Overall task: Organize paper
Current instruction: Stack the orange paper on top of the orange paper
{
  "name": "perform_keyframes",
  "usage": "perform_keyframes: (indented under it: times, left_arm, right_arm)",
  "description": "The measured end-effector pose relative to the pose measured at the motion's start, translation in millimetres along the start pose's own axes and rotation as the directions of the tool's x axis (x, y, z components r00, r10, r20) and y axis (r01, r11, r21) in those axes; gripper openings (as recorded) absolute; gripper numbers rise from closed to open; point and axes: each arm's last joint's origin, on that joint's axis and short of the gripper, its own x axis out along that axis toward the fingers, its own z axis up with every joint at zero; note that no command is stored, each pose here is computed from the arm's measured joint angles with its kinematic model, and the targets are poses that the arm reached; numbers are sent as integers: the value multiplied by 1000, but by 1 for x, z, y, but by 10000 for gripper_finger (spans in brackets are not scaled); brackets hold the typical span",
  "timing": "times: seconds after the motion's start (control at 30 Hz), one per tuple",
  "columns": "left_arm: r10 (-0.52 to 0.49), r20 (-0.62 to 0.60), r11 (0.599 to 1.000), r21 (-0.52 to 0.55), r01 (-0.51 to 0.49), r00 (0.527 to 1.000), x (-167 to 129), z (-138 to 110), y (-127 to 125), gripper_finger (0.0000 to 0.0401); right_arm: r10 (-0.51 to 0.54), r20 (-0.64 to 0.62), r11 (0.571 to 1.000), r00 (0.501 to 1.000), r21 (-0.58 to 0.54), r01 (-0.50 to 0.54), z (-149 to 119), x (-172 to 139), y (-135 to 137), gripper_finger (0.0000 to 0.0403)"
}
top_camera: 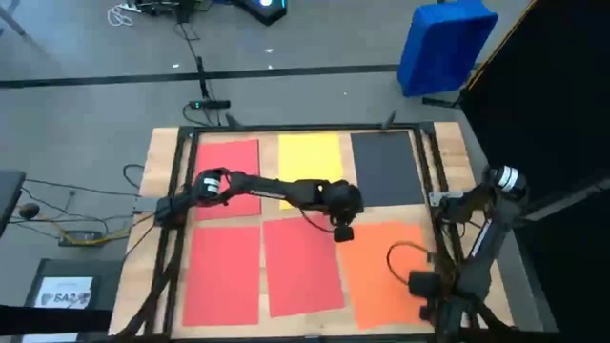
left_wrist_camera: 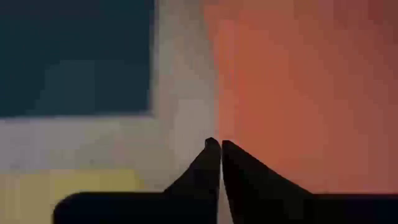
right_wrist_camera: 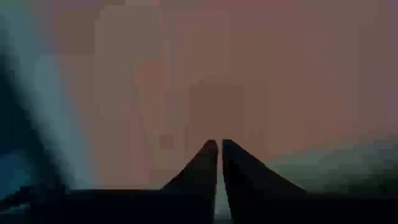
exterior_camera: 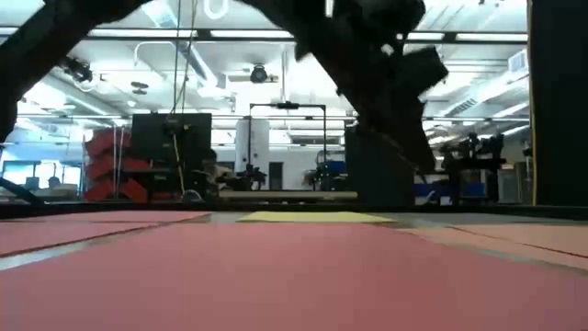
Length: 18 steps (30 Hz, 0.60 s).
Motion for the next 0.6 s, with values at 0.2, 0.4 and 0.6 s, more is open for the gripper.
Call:
perform_keyframes:
  times: [0.2, 0.4, 0.6]
  left_arm:
    - [-69, -57, 993, 88, 74, 996, -5, -12, -66, 0]
    - [-58, -46, 995, 79, 62, 997, -8, -16, -90, 0]
    - [-54, -79, 997, 49, 58, 995, 10, -23, -88, 0]
  right_arm:
    - [-56, -47, 988, 997, 142, 62, 18, 20, -32, 0]
    - [94, -42, 968, 995, 235, -81, 26, 37, -69, 0]
    - [155, -128, 923, 980, 371, -97, 22, 46, -103, 0]
